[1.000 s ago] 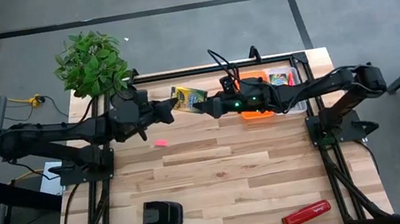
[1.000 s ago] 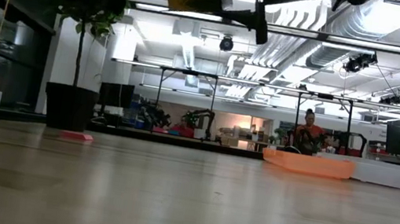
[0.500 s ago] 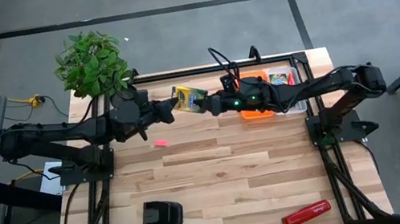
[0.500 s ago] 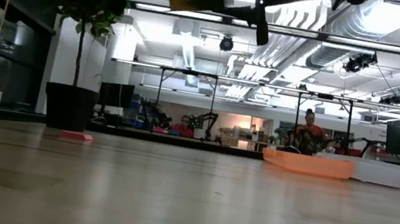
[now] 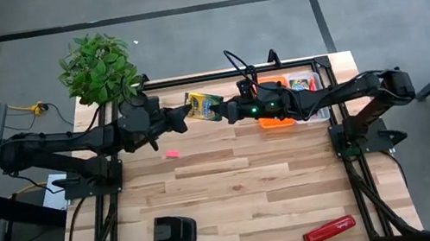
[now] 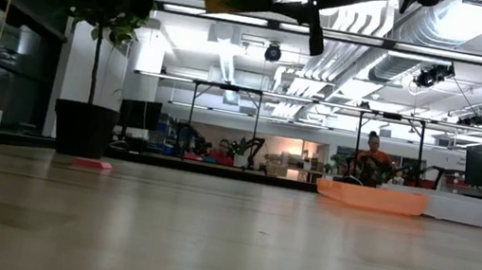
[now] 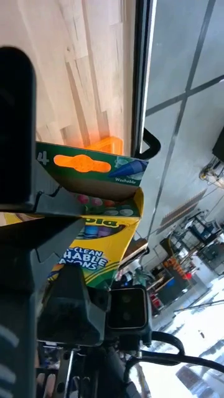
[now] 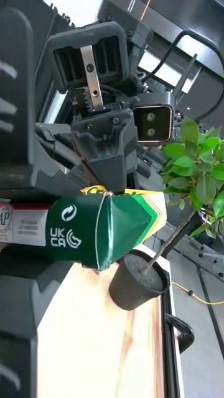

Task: Pack school essentials
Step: Put the yellow crayon box into the orange supply box

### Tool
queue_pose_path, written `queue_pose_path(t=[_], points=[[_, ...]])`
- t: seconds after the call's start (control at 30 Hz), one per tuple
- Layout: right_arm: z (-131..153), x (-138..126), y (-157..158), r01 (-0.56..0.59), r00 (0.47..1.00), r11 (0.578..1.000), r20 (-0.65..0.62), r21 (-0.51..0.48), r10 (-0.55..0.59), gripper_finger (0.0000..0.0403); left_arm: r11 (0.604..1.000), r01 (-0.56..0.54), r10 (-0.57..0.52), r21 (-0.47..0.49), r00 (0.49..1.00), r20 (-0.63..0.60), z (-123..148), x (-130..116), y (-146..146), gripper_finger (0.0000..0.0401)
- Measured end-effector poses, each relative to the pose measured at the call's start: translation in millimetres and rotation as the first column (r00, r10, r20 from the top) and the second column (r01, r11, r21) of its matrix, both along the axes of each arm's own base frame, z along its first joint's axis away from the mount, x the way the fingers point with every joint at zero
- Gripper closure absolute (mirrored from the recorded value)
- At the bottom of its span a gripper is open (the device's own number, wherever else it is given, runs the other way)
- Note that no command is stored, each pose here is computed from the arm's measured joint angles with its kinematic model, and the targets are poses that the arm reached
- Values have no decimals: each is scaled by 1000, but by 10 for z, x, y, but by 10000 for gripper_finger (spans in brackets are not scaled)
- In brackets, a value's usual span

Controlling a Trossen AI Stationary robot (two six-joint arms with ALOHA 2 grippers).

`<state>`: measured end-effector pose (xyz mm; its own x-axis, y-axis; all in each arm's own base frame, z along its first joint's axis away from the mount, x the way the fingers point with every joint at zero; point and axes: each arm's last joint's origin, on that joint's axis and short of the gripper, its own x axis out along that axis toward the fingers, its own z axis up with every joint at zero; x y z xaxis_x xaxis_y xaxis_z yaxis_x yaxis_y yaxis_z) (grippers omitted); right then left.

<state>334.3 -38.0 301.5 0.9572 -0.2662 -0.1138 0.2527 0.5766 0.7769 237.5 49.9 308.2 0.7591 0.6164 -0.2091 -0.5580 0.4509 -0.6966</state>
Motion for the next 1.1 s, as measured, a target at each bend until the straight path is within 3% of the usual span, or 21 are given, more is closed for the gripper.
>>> queue_pose_path(t=[0.23,0.5,0.6,0.7,0.8,1.03,1.1], points=[[84,-119,-82,-17,999,999,-35,-34,16,335,998,48,-47,31,999,-3,78,-101,82,352],[273,-503,-209,-7,985,988,-169,-157,-20,340,985,117,-122,124,992,28,265,-305,119,280],[371,-719,-208,-23,975,978,-222,-209,-25,340,952,218,-230,214,973,33,375,-402,72,266],[465,-943,-165,-57,962,959,-273,-279,-22,340,890,328,-351,318,936,17,471,-498,4,264],[526,-1192,-111,-91,943,945,-331,-314,-20,340,852,378,-413,362,910,22,532,-587,-39,266],[376,-1929,18,-5,913,963,-393,-269,-105,340,837,363,-415,409,909,42,611,-719,-73,269],[301,-2167,64,2,881,971,-459,-238,-115,340,837,361,-415,412,909,47,620,-733,-76,269]])
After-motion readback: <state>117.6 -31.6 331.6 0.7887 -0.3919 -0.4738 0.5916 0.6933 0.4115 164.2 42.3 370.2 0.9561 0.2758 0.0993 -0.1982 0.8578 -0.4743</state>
